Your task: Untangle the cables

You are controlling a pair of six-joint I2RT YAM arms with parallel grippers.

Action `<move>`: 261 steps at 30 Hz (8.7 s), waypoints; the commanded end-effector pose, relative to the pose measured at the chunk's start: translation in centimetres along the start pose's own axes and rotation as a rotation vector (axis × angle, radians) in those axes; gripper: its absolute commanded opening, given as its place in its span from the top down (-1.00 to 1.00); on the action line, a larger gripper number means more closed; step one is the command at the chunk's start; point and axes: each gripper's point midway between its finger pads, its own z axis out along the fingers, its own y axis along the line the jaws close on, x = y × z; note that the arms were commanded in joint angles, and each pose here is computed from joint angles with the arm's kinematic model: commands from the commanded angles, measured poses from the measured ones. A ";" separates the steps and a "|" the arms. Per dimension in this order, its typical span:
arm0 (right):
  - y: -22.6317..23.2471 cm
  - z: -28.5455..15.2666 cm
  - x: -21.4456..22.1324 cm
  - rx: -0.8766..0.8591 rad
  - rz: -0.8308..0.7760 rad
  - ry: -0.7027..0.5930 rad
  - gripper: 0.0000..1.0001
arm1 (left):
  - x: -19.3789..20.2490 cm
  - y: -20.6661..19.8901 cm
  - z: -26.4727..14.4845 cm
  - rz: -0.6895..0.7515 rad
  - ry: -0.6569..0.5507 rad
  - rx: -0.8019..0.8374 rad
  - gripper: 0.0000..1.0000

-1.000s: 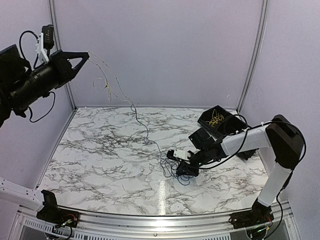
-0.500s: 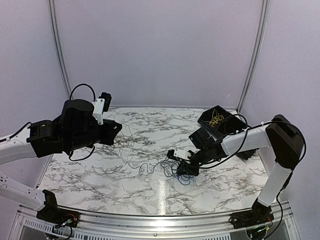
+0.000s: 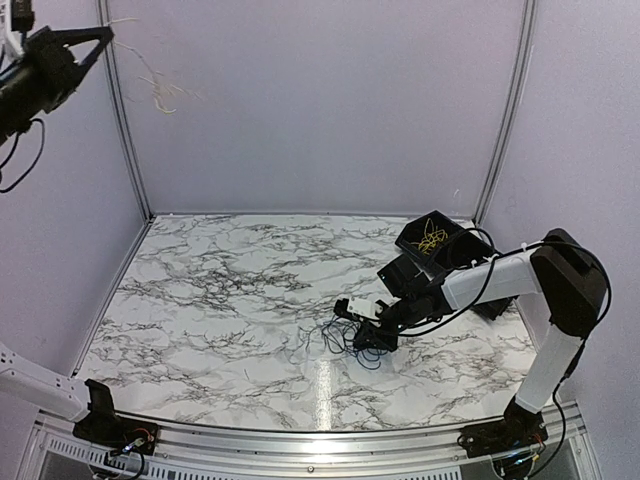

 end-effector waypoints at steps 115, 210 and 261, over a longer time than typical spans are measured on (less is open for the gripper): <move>-14.1 -17.0 -10.8 0.293 0.126 -0.401 0.97 | 41.1 11.8 0.5 -0.177 0.381 -0.358 1.00; -27.2 -32.0 -15.9 0.626 0.283 -0.541 1.00 | 44.4 6.3 12.7 -0.156 0.794 -0.081 -0.05; -31.6 -35.0 3.2 0.958 0.482 -0.255 1.00 | 46.4 13.8 11.7 -0.372 0.798 -0.169 0.07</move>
